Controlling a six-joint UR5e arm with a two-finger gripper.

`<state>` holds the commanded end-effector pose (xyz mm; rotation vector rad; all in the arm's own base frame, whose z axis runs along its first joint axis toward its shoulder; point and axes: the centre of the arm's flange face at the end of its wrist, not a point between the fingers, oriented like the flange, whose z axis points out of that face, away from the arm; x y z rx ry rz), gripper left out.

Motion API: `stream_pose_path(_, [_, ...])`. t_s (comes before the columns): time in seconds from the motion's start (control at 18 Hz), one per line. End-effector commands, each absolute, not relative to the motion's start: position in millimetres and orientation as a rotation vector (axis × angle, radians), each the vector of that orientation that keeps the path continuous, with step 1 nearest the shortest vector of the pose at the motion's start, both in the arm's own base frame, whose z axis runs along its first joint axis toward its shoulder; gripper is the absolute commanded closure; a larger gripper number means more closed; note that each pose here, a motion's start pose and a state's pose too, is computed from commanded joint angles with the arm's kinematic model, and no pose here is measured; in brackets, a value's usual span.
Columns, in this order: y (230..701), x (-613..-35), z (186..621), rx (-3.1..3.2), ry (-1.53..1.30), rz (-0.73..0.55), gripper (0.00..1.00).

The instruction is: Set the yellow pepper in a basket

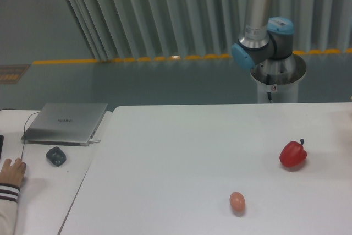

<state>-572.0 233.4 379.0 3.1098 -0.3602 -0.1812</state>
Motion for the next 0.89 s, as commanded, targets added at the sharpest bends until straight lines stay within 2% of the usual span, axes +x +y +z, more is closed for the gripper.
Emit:
stream_pose_path(0.22, [192.8, -606.0, 353.6, 3.089, -0.477, -0.129, 0.38])
stream_pose_path(0.56, [174.3, -625.9, 335.0, 3.066, -0.587, -0.137, 0.36])
stream_pose_path(0.61, [173.4, -626.4, 334.0, 3.063, -0.599, -0.134, 0.30])
stream_pose_path(0.67, [172.5, -627.1, 333.2, 3.058, -0.620, -0.134, 0.09])
stream_pose_path(0.72, [172.5, -627.2, 333.3, 3.052, -0.645, -0.136, 0.00])
stream_pose_path(0.89, [169.7, -628.5, 338.4, 3.039, -0.691, -0.157, 0.00])
